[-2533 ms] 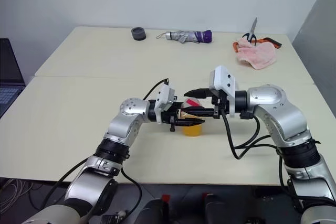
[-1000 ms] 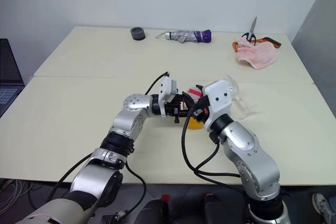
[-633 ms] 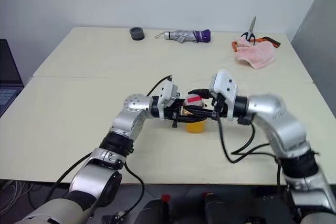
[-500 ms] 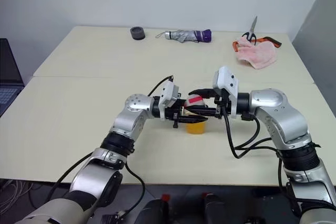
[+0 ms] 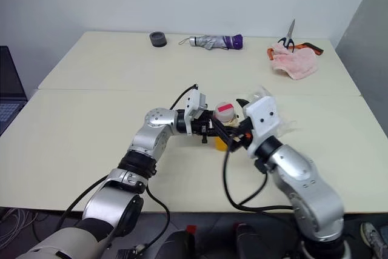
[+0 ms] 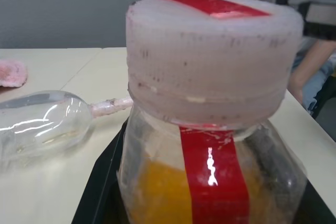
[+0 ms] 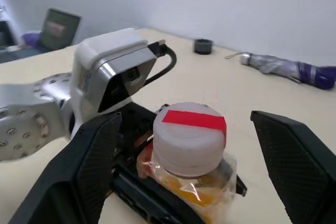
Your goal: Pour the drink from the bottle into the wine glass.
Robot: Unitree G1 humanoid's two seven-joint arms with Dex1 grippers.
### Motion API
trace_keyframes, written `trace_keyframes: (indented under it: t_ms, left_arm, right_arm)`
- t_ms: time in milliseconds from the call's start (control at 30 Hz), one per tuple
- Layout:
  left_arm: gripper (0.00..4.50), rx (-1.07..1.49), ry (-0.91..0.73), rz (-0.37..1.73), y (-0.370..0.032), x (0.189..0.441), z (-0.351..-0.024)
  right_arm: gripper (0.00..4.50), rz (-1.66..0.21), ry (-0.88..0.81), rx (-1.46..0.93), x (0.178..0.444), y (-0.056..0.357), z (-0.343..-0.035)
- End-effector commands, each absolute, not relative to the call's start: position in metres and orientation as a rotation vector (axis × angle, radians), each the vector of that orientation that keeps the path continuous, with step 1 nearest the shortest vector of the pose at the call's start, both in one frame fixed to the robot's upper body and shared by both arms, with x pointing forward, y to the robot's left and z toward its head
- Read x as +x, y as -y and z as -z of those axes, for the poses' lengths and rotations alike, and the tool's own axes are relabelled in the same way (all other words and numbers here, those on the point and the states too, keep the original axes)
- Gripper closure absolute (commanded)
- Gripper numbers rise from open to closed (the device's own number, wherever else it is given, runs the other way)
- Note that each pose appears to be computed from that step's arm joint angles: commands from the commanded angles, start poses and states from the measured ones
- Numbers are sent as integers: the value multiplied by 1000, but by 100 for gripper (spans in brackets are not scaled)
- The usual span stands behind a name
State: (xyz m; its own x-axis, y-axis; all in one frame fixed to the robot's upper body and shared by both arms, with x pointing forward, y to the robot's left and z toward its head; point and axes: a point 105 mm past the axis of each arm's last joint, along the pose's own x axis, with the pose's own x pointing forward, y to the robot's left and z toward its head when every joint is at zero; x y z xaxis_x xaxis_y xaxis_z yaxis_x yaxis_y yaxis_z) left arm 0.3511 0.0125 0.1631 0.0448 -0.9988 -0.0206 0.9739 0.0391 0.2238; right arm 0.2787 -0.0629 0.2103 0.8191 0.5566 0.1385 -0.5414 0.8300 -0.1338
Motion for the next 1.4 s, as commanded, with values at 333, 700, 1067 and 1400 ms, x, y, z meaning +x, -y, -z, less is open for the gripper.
trace_keyframes:
  t_ms: [333, 700, 1067, 1400]
  left_arm:
    - [270, 248, 241, 1530, -8, 353, -181]
    - [270, 255, 238, 1515, -12, 354, -179]
    - [273, 316, 222, 1588, -16, 345, -176]
    - [274, 298, 226, 1563, -19, 344, -175]
  right_arm:
    - [30, -500, 230, -89, 286, 57, -218]
    - [261, -584, 255, -86, 287, 46, -215]
    - [261, -1335, 35, -343, 309, 74, -213]
    - [52, -1158, 210, -239, 293, 81, -236]
